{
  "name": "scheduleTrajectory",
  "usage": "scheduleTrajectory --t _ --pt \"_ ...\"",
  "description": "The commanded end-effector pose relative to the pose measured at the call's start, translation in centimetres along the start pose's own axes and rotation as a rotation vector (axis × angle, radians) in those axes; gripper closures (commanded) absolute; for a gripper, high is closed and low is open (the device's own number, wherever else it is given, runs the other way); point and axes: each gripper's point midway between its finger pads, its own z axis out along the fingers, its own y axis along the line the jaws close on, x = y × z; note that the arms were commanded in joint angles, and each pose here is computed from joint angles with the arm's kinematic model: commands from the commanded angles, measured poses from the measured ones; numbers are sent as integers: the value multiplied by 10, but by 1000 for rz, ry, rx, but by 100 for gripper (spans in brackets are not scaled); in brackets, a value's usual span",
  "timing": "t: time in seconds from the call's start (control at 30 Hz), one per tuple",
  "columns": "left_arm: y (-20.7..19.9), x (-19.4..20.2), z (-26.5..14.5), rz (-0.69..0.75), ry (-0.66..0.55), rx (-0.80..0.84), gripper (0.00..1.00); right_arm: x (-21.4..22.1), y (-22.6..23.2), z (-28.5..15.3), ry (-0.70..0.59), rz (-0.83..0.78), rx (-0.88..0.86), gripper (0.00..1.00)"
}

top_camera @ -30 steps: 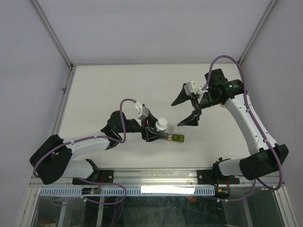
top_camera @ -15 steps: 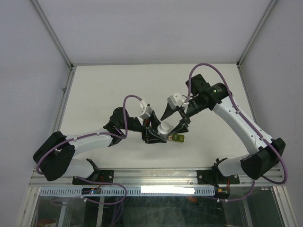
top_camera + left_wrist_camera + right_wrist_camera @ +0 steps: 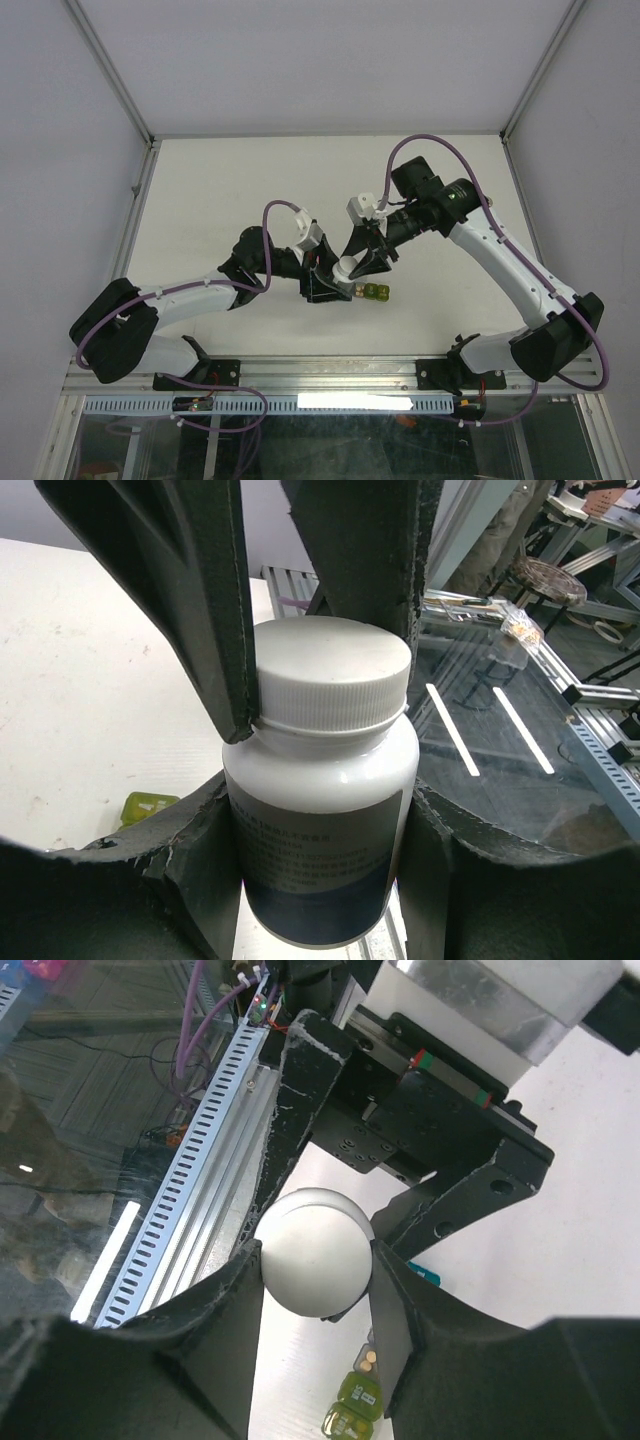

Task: Sort the pills into containers

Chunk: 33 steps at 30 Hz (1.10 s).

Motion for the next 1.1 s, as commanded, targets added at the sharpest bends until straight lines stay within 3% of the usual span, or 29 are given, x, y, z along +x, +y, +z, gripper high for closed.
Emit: scheduleTrajectory --t 0.0,0.23,0.33,0.53,0.63,0.73,0.9,1.07 --pt "18 -41 -2 119 -104 -140 100 -2 -4 -1 16 19 56 63" --pt "25 -71 -9 272 -191 -271 100 21 -13 6 83 219 84 64" --pt "32 -86 -11 339 -242 -367 100 32 -26 8 120 350 149 72" --pt "82 -111 -27 448 -307 -794 100 67 -62 9 220 721 366 78" --pt "113 -101 -36 441 -255 -957 100 78 -81 1 236 767 497 76" --pt "122 -83 -33 423 -211 -957 100 53 -88 -11 162 743 485 56" --pt "115 -53 -24 385 -148 -865 100 -13 -83 -56 -68 560 416 3" --pt "99 -32 -17 329 -108 -759 100 -54 -57 -95 -137 212 437 0"
